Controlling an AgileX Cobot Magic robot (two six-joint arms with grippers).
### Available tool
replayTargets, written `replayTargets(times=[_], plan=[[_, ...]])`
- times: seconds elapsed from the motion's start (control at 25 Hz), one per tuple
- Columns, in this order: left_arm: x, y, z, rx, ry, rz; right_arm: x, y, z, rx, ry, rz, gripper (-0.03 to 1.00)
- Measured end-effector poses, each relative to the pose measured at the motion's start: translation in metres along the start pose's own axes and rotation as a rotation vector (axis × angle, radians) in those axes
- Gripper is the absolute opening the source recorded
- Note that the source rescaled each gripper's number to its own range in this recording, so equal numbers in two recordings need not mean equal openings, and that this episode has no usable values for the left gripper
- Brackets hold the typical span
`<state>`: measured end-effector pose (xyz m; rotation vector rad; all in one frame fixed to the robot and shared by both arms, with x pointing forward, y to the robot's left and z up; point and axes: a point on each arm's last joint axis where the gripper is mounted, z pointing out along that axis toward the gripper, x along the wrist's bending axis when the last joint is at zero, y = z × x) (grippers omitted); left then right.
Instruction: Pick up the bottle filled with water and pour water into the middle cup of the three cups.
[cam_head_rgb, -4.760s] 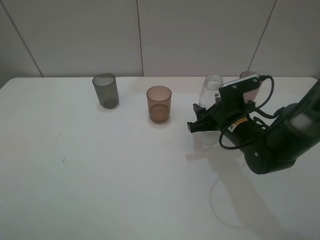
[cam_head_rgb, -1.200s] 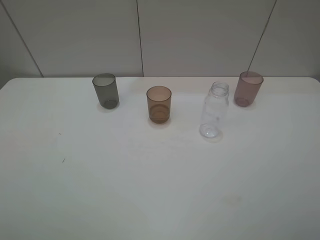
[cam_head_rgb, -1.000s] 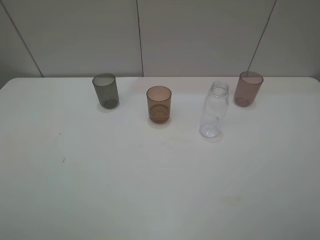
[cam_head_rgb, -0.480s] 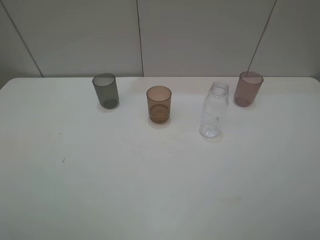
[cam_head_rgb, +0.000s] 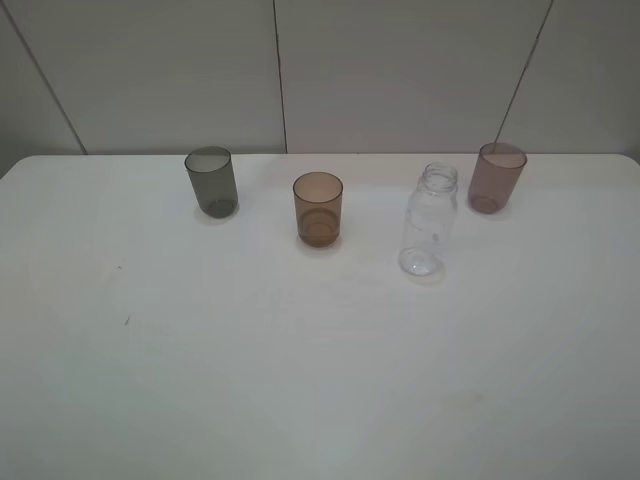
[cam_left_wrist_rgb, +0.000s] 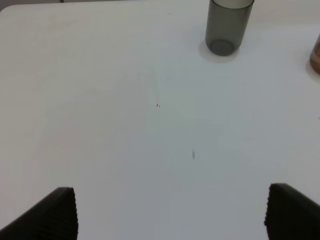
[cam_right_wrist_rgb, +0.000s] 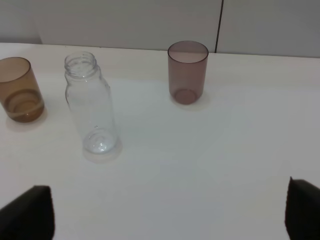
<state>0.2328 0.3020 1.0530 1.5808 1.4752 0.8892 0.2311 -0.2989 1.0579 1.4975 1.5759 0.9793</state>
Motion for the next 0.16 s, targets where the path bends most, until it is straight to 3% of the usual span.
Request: replayTargets(times=[0.16], plan=[[0.0, 0.0, 0.0, 0.0, 0.0, 0.0, 0.0, 0.0, 0.0, 0.0, 0.0, 0.0, 1.0]])
